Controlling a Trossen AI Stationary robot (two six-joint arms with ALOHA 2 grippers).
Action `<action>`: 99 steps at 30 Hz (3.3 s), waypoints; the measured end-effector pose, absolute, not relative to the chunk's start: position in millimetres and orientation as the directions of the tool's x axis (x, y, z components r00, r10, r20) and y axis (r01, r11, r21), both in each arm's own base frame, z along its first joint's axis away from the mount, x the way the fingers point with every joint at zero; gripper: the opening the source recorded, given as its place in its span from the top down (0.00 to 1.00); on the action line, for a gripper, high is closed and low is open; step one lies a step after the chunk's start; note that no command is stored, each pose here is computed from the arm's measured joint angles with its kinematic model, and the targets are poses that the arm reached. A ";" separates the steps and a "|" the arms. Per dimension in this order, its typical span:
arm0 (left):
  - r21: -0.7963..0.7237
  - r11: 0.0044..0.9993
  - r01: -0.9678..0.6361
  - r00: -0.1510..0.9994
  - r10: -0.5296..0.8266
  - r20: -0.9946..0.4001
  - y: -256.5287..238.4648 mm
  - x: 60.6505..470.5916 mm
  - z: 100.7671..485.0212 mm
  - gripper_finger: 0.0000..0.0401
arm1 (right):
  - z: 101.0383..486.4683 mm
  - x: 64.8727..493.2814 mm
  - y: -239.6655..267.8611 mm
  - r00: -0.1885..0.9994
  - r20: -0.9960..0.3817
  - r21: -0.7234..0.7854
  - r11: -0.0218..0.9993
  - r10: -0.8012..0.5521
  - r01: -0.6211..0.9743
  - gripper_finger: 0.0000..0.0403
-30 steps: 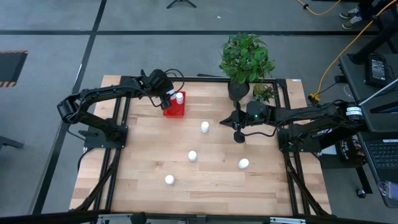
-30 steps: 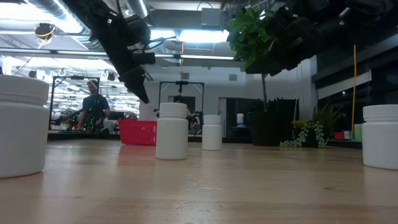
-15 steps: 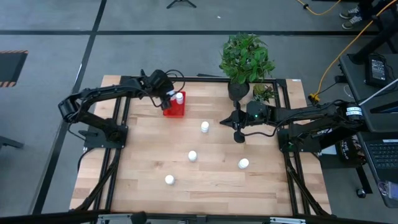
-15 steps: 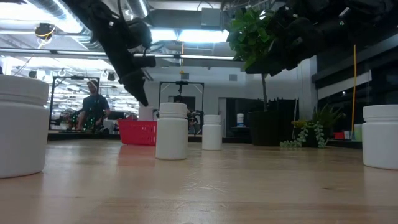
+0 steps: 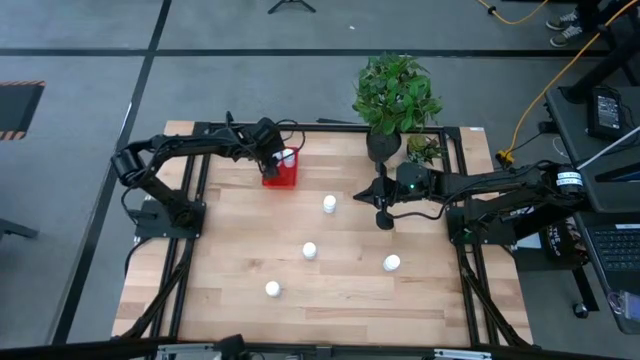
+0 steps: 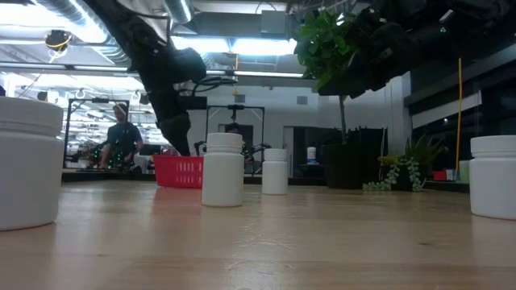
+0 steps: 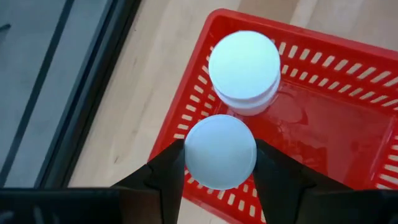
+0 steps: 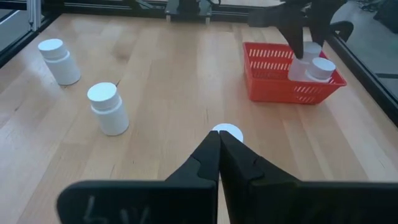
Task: Pick and place pill bottles into a basket
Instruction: Put the white pill bottle into the red bin
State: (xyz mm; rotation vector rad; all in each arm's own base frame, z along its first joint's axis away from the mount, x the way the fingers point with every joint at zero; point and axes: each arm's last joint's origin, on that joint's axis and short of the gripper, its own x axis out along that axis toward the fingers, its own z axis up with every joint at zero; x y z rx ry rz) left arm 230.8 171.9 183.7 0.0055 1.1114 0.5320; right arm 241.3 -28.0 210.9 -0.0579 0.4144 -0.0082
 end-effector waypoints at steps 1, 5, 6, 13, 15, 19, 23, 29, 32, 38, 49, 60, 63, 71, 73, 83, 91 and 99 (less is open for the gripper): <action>0.265 0.874 -0.406 0.337 0.413 -0.846 172.9 231.6 183.0 0.61 | 210.9 241.3 -28.0 0.915 -0.402 -0.058 0.998 -0.020 -0.004 0.97; 0.270 0.869 -0.415 0.340 0.423 -0.840 176.0 231.8 182.1 0.61 | 210.9 241.3 -28.0 0.915 -0.403 -0.058 0.998 -0.020 -0.004 0.97; 0.269 0.868 -0.417 0.339 0.423 -0.840 176.6 231.4 182.1 0.61 | 210.8 241.3 -28.0 0.915 -0.403 -0.058 0.998 -0.020 -0.004 0.97; 0.265 0.858 -0.440 0.334 0.430 -0.839 180.4 228.6 182.3 0.56 | 210.6 241.1 -28.0 0.914 -0.405 -0.057 0.998 -0.020 -0.004 0.97; 0.262 0.854 -0.449 0.333 0.432 -0.838 181.5 227.9 182.4 0.54 | 210.5 241.1 -28.0 0.914 -0.405 -0.058 0.998 -0.020 -0.004 0.97; 0.257 0.851 -0.458 0.333 0.433 -0.838 181.7 227.8 182.4 0.53 | 210.6 241.1 -28.0 0.914 -0.406 -0.058 0.998 -0.020 -0.004 0.97; 0.256 0.849 -0.463 0.342 0.438 -0.832 182.2 228.6 183.0 0.53 | 210.5 241.1 -28.0 0.914 -0.406 -0.058 0.998 -0.019 -0.004 0.97; 0.256 0.837 -0.484 0.365 0.459 -0.810 184.1 231.0 185.1 0.52 | 210.6 241.1 -28.0 0.914 -0.406 -0.058 0.998 -0.020 -0.004 0.97; 0.271 0.826 -0.494 0.351 0.475 -0.807 184.6 230.7 185.2 0.52 | 210.5 241.1 -28.0 0.914 -0.406 -0.058 0.998 -0.020 -0.004 0.97; 0.320 0.798 -0.511 0.310 0.518 -0.797 185.9 229.5 185.5 0.52 | 210.6 241.2 -28.0 0.914 -0.405 -0.057 0.998 -0.020 -0.004 0.97; 0.311 0.803 -0.508 0.325 0.513 -0.795 185.7 230.4 186.0 0.52 | 210.5 241.1 -28.0 0.914 -0.405 -0.057 0.998 -0.019 -0.004 0.97; 0.259 0.829 -0.496 0.419 0.490 -0.765 186.6 236.5 189.6 0.52 | 210.5 241.1 -28.0 0.914 -0.406 -0.057 0.998 -0.019 -0.004 0.97; 0.265 0.823 -0.502 0.425 0.502 -0.753 187.7 237.2 190.8 0.52 | 210.6 241.2 -28.0 0.914 -0.405 -0.057 0.998 -0.019 -0.004 0.97; 0.300 0.818 -0.491 0.413 0.522 -0.746 187.9 236.3 192.5 0.52 | 210.6 241.2 -27.9 0.914 -0.405 -0.057 0.998 -0.019 -0.005 0.97; 0.321 0.811 -0.489 0.411 0.539 -0.735 187.5 235.1 196.5 0.52 | 210.6 241.2 -28.0 0.914 -0.405 -0.057 0.998 -0.019 -0.005 0.97; 0.330 0.790 -0.516 0.531 0.598 -0.600 166.6 217.2 251.7 0.52 | 210.6 241.2 -28.0 0.914 -0.405 -0.058 0.998 -0.019 -0.005 0.97; 0.185 0.943 -0.276 0.745 0.331 -0.578 107.5 210.5 282.6 0.53 | 209.2 240.5 -27.9 0.907 -0.420 -0.061 0.998 -0.019 -0.008 0.97; 0.099 0.993 -0.065 0.794 0.112 -0.597 43.8 227.5 282.8 0.64 | 207.6 239.9 -26.6 0.900 -0.435 -0.081 0.996 -0.013 -0.025 0.97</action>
